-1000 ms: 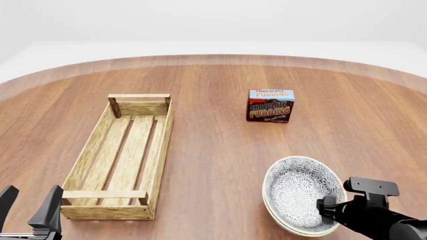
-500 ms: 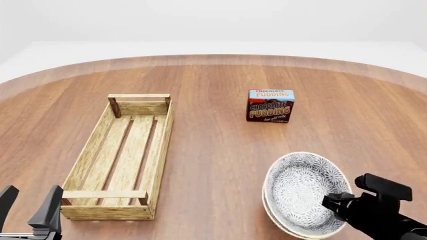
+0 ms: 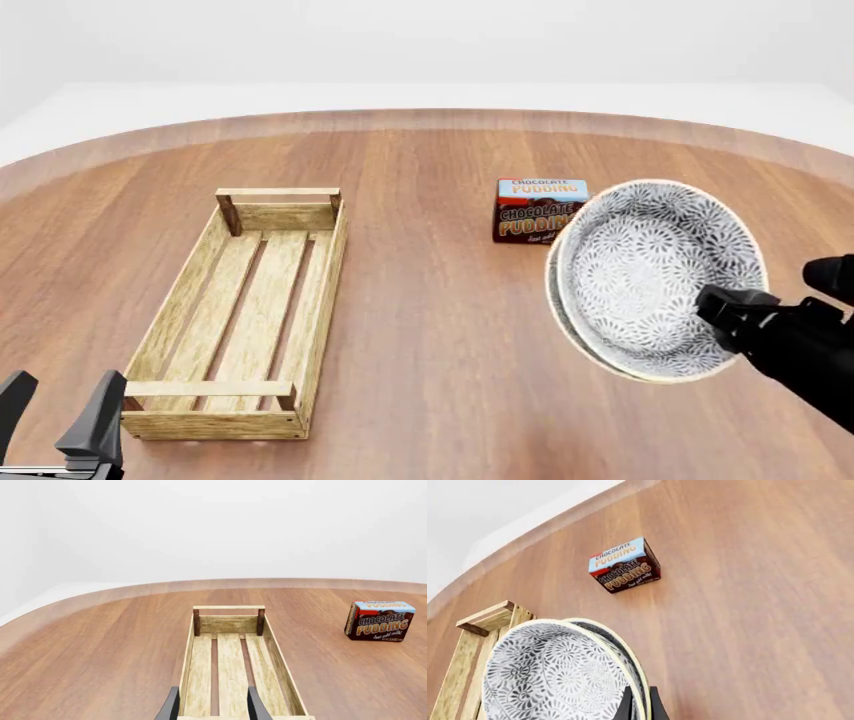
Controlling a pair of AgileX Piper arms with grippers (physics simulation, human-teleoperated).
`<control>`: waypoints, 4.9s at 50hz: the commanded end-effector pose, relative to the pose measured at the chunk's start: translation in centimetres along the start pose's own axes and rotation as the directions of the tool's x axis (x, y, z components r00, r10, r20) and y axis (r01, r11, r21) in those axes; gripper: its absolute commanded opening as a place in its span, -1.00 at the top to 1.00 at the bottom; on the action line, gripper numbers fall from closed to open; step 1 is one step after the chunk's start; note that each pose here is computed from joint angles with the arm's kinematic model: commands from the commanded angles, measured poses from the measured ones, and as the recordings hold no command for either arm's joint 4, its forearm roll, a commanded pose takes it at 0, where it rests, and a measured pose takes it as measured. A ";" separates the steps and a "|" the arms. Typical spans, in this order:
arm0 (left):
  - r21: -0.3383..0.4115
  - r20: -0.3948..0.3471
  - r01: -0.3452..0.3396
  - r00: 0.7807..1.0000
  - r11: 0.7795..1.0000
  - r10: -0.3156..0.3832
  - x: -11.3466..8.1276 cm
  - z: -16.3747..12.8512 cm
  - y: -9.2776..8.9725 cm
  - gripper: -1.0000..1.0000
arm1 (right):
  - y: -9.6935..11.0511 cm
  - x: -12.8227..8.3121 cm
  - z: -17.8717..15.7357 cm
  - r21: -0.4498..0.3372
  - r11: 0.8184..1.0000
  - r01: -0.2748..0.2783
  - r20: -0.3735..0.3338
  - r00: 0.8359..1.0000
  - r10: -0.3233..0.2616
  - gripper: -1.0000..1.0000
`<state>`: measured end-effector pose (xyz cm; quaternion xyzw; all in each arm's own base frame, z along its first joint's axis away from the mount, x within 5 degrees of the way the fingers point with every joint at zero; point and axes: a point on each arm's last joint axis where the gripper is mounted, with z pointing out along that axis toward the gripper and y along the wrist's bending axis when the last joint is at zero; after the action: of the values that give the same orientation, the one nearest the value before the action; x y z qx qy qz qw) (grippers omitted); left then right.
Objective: Stack the left bowl on the right bowl and place them in the tray.
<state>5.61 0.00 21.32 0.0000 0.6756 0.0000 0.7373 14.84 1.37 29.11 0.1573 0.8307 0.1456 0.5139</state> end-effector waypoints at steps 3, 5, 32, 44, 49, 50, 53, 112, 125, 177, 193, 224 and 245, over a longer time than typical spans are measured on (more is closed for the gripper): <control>0.000 0.000 0.000 1.000 1.000 0.000 0.0 0.0 0.0 -1.00 | 2.6 -3.4 -0.1 -0.085 0.996 -0.030 0.059 0.998 0.035 1.00; 0.000 0.000 0.000 1.000 1.000 0.000 0.0 0.0 0.0 -1.00 | 2.9 -3.7 0.2 -0.091 0.996 -0.023 0.055 0.998 0.028 1.00; 0.000 0.000 0.000 1.000 1.000 0.000 0.0 0.0 0.0 -1.00 | 15.3 -10.5 7.7 -0.312 0.942 0.120 0.024 0.993 -0.118 1.00; 0.000 0.000 0.000 1.000 1.000 0.000 0.0 0.0 0.0 -1.00 | 18.1 -10.6 9.6 -0.352 0.927 0.127 0.004 0.991 -0.134 1.00; 0.000 0.000 0.000 1.000 1.000 0.000 0.0 0.0 0.0 -1.00 | 19.6 -10.4 10.3 -0.377 0.916 0.138 -0.001 0.989 -0.150 1.00; 0.000 0.000 0.000 1.000 1.000 0.000 0.0 0.0 0.0 -1.00 | 19.6 -10.4 10.3 -0.377 0.916 0.138 -0.001 0.989 -0.150 1.00; 0.000 0.000 0.000 1.000 1.000 0.000 0.0 0.0 0.0 -1.00 | 20.9 -10.2 11.0 -0.398 0.906 0.143 -0.001 0.988 -0.157 1.00; 0.000 0.000 0.000 1.000 1.000 0.000 0.0 0.0 0.0 -1.00 | 34.2 -1.6 21.4 -0.538 0.798 0.272 -0.075 0.927 -0.367 1.00; 0.000 0.000 0.000 1.000 1.000 0.000 0.0 0.0 0.0 -1.00 | 34.6 -0.2 22.4 -0.540 0.794 0.279 -0.090 0.919 -0.385 1.00; 0.000 0.000 0.000 1.000 1.000 0.000 0.0 0.0 0.0 -1.00 | 36.2 9.5 25.5 -0.574 0.764 0.294 -0.179 0.865 -0.468 1.00; 0.000 0.000 0.000 1.000 1.000 0.000 0.0 0.0 0.0 -1.00 | 36.3 11.3 26.4 -0.577 0.758 0.304 -0.190 0.852 -0.487 1.00; 0.000 0.000 0.000 1.000 1.000 0.000 0.0 0.0 0.0 -1.00 | 35.9 12.6 27.7 -0.567 0.759 0.320 -0.207 0.837 -0.507 1.00; 0.000 0.000 0.000 1.000 1.000 0.000 0.0 0.0 0.0 -1.00 | 35.2 13.7 28.5 -0.558 0.766 0.318 -0.225 0.831 -0.509 1.00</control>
<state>5.61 0.00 21.32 0.0000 0.6756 0.0000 0.7373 38.73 41.07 19.46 -0.2091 0.8608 0.2500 0.3910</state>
